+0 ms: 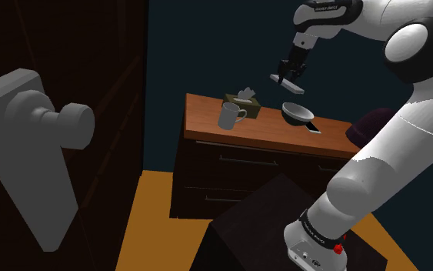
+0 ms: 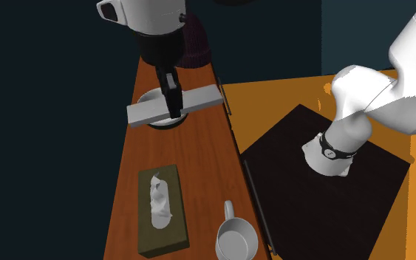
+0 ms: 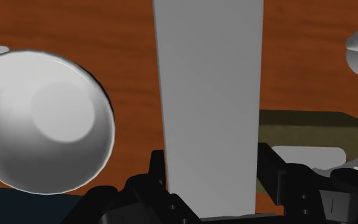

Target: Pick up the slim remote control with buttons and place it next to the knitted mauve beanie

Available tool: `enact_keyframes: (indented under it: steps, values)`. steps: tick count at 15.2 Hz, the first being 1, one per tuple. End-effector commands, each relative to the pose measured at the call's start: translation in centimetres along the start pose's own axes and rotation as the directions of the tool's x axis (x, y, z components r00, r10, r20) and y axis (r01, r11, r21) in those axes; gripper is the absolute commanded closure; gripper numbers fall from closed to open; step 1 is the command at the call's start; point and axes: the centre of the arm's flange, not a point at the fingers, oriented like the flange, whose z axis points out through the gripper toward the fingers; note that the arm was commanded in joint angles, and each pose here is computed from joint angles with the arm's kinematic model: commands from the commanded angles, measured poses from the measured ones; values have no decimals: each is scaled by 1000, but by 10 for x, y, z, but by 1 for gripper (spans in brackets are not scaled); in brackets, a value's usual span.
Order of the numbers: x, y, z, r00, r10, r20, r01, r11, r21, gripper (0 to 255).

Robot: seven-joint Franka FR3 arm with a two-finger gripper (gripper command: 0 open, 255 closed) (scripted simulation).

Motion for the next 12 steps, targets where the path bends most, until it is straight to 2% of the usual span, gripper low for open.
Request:
enact_keyframes:
  steps: [1, 12]
  values:
    - [-1, 1, -10, 1000, 0, 0, 0, 1000, 0, 255]
    - [0, 2, -68, 1000, 0, 0, 0, 1000, 0, 255]
